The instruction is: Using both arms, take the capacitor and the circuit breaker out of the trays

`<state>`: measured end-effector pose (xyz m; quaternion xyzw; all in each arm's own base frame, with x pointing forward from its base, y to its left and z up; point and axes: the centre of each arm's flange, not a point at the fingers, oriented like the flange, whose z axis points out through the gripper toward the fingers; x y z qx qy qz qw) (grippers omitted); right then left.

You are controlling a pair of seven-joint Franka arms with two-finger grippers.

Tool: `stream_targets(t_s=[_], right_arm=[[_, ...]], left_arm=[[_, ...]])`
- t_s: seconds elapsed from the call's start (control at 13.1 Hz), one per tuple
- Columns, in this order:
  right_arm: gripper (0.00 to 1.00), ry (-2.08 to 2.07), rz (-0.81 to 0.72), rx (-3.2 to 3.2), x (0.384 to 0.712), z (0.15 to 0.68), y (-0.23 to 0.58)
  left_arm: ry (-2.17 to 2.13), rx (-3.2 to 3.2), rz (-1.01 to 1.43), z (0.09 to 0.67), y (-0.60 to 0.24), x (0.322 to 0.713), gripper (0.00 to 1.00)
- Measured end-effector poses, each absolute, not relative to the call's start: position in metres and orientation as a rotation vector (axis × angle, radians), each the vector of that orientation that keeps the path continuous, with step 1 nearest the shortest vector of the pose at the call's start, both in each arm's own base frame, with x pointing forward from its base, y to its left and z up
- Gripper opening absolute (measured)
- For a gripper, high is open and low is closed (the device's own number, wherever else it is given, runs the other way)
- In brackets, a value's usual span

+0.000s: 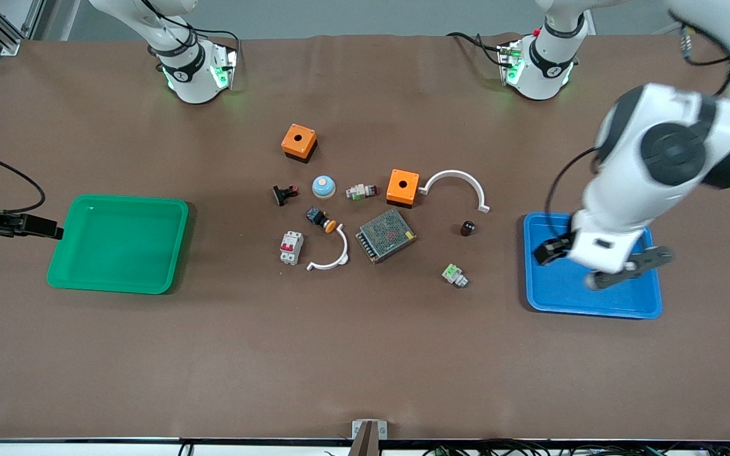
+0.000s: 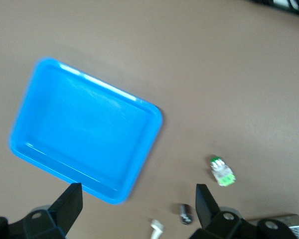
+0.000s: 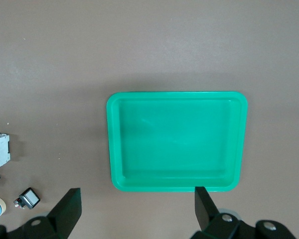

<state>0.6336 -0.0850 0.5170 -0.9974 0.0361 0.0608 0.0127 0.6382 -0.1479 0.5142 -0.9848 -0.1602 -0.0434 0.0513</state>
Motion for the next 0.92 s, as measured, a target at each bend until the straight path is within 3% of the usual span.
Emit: stream_targets(t_s=[0.46, 0.92], right_arm=[[1.0, 0.103, 0.317, -3.087, 0.624, 0.511, -0.08], [1.0, 0.099, 0.278, -3.086, 0.607, 0.54, -0.078]], left_arm=[[-0.311, -3.026, -0.109, 0.598, -0.077, 0.61, 1.0], [-0.179, -3.079, -0.071, 0.646, -0.025, 0.575, 1.0]])
